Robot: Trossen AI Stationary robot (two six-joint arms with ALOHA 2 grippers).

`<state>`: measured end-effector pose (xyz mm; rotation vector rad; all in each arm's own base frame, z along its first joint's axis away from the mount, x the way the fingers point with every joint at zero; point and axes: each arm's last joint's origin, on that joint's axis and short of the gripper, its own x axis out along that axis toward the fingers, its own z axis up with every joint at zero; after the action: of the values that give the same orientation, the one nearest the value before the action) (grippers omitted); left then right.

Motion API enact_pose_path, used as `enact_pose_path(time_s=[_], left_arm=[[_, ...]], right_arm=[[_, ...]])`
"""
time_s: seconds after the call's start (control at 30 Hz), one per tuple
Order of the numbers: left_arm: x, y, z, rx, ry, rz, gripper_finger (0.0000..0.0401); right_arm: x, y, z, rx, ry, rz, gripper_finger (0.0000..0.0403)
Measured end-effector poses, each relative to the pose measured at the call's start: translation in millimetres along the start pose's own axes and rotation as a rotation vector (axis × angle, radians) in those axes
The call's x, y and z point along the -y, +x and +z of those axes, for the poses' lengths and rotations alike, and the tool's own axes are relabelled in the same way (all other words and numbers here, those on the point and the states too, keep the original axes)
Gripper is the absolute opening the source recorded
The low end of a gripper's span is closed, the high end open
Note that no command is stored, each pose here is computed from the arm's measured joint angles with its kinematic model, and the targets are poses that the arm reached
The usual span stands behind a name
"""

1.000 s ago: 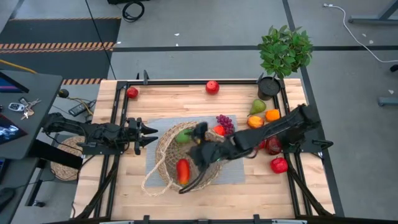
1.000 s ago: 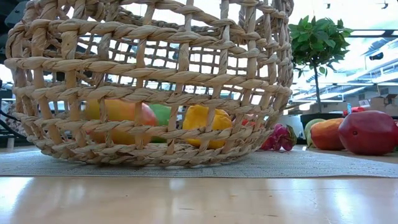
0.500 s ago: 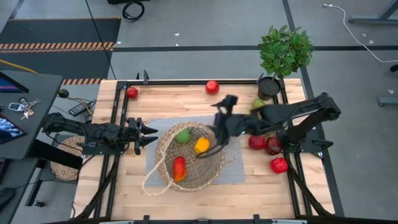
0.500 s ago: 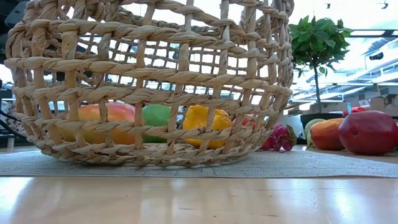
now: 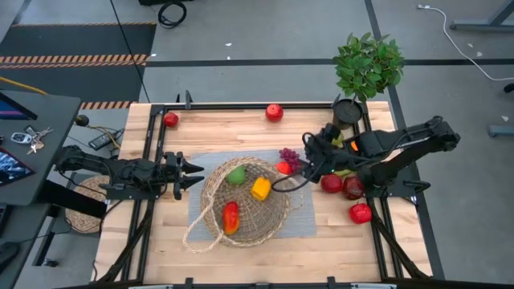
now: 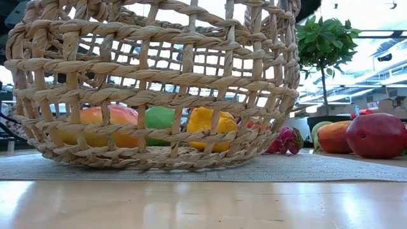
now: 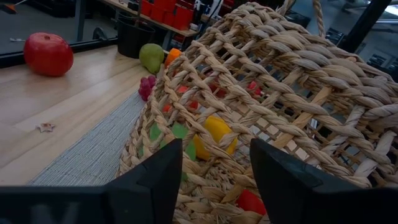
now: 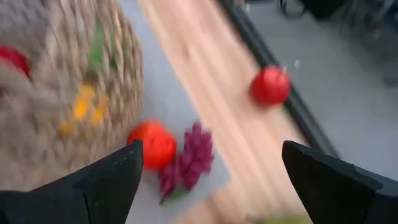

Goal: Build produce basket
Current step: Put the red pomegranate into the brown basket

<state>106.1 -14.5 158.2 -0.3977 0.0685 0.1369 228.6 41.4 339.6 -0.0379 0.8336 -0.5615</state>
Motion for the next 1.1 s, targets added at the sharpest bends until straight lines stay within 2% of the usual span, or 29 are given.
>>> enact_pose_path(time_s=[0.27, 0.43, 0.7, 0.93, 1.1], left_arm=[[0, 0, 0, 0.0, 0.001, 0.0, 0.0198], [0, 0, 0, 0.0, 0.001, 0.0, 0.0196], [0, 0, 0, 0.0, 0.001, 0.0, 0.0195], [0, 0, 0, 0.0, 0.001, 0.0, 0.0193], [0, 0, 0, 0.0, 0.001, 0.0, 0.0196]], right_arm=[[-2, 31, -58, -0.223, 0.1, 0.057, 0.0385], [-7, 45, -88, -0.35, 0.117, 0.066, 0.0384], [-11, 60, -128, -0.445, 0.14, -0.004, 0.0373], [-14, 75, -154, -0.516, 0.165, 0.031, 0.0378], [-16, 81, -162, -0.499, 0.183, 0.043, 0.0378]])
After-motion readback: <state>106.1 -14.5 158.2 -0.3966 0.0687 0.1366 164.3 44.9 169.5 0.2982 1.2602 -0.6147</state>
